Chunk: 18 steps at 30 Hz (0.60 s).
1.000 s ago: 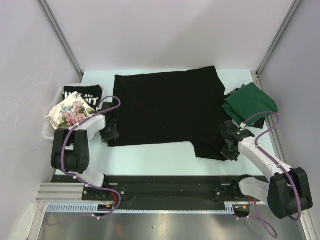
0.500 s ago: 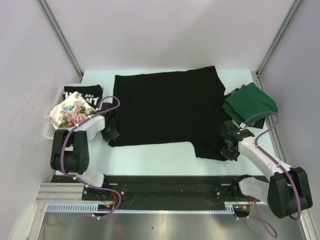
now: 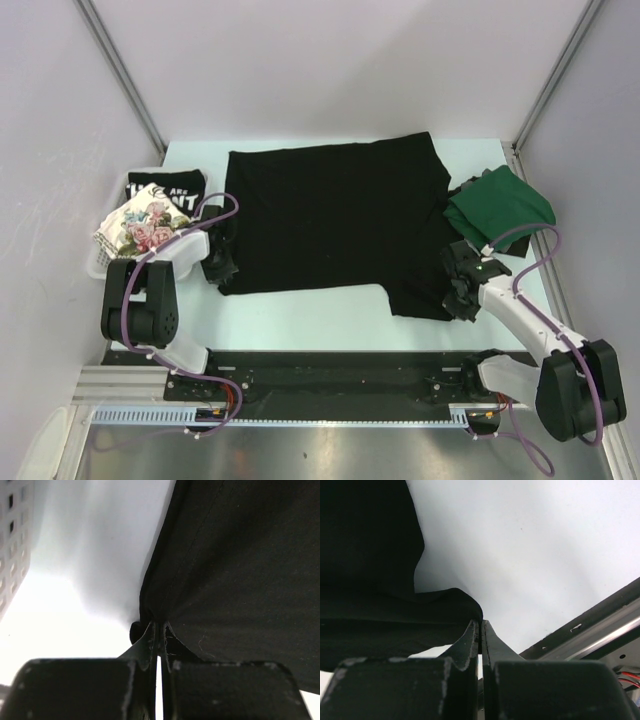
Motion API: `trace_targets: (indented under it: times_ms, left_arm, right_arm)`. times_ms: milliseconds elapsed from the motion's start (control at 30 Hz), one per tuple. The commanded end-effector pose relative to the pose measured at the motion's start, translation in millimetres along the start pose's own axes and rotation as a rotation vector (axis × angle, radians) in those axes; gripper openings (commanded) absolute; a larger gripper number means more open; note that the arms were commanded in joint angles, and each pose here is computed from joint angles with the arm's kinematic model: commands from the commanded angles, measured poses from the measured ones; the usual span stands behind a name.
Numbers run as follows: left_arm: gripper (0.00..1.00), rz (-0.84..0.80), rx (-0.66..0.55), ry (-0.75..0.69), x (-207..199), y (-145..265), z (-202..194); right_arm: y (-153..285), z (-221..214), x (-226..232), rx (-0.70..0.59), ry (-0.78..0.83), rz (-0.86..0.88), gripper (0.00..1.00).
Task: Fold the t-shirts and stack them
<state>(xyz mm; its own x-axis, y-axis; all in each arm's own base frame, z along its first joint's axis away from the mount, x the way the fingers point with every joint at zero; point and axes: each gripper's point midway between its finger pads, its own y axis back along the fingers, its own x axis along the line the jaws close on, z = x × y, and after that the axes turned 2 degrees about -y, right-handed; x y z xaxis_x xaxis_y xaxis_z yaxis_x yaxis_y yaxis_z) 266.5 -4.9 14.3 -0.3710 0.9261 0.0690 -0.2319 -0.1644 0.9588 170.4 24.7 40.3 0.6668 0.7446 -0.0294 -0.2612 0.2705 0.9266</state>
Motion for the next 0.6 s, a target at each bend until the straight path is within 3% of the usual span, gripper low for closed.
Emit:
trace_targets:
  times_ms: [0, 267, 567]
  left_arm:
    - [0.0, 0.029, -0.03, 0.009, 11, 23, 11]
    - [0.0, 0.008, -0.128, 0.013, 7, 56, 46]
    - [0.0, -0.009, -0.17, 0.013, 4, 71, 59]
  right_arm:
    - [15, 18, 6, -0.051, -0.049, 0.062, 0.0]
    - [31, 45, 23, -0.105, -0.061, 0.123, 0.0]
    - [33, 80, 33, -0.183, -0.042, 0.092, 0.0]
